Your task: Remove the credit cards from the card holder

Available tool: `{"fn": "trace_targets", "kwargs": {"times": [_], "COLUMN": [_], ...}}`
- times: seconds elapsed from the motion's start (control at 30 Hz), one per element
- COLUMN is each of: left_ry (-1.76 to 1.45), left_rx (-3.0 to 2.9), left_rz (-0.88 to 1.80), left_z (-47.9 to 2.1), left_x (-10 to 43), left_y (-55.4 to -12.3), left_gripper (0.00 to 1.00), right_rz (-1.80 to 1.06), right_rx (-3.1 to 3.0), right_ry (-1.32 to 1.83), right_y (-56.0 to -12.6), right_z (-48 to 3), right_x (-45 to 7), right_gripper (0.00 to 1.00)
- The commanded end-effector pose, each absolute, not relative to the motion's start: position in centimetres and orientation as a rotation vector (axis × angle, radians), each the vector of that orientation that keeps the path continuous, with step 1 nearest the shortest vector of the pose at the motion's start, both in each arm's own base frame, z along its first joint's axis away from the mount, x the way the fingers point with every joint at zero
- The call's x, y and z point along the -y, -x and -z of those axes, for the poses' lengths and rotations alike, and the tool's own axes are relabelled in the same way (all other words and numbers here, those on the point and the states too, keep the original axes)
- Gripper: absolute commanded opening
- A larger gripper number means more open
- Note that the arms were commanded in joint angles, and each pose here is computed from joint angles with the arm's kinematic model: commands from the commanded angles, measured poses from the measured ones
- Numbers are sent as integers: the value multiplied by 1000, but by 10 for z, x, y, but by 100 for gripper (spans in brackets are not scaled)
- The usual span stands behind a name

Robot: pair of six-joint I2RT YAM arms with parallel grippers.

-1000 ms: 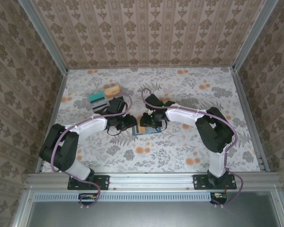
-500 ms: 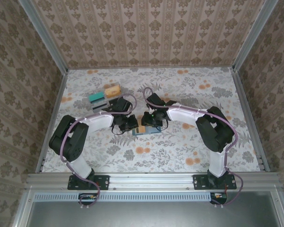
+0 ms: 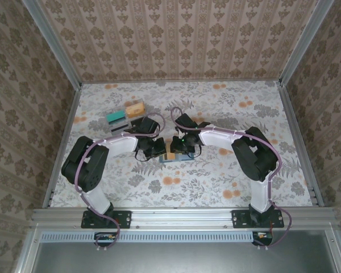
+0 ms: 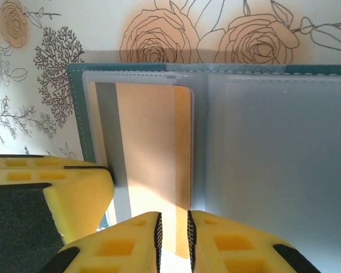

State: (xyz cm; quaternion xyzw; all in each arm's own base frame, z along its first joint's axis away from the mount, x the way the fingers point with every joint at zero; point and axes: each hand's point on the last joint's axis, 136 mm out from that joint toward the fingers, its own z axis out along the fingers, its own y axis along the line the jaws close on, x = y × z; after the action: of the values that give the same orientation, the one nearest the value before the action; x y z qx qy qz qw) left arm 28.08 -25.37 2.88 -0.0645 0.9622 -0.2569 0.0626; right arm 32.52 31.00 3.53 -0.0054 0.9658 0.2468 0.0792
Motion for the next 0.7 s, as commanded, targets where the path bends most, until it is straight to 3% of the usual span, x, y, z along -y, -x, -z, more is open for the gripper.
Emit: {"fn": "trace_targets", "kwargs": {"times": [0.0, 0.67], "left_ry": [208, 223], "left_rx": [-3010, -3041], "left_rz": [640, 612], "left_z": [-7, 4], "left_x": [238, 234], "left_y": [-263, -258], "left_gripper": [6, 6], "right_rz": [-731, -924], "right_rx": [-2910, -2832], "right_ry": [25, 41], "right_y": [-321, -324], "right_z": [-24, -27], "right_x": [-303, -305], "right_gripper": [23, 20]}}
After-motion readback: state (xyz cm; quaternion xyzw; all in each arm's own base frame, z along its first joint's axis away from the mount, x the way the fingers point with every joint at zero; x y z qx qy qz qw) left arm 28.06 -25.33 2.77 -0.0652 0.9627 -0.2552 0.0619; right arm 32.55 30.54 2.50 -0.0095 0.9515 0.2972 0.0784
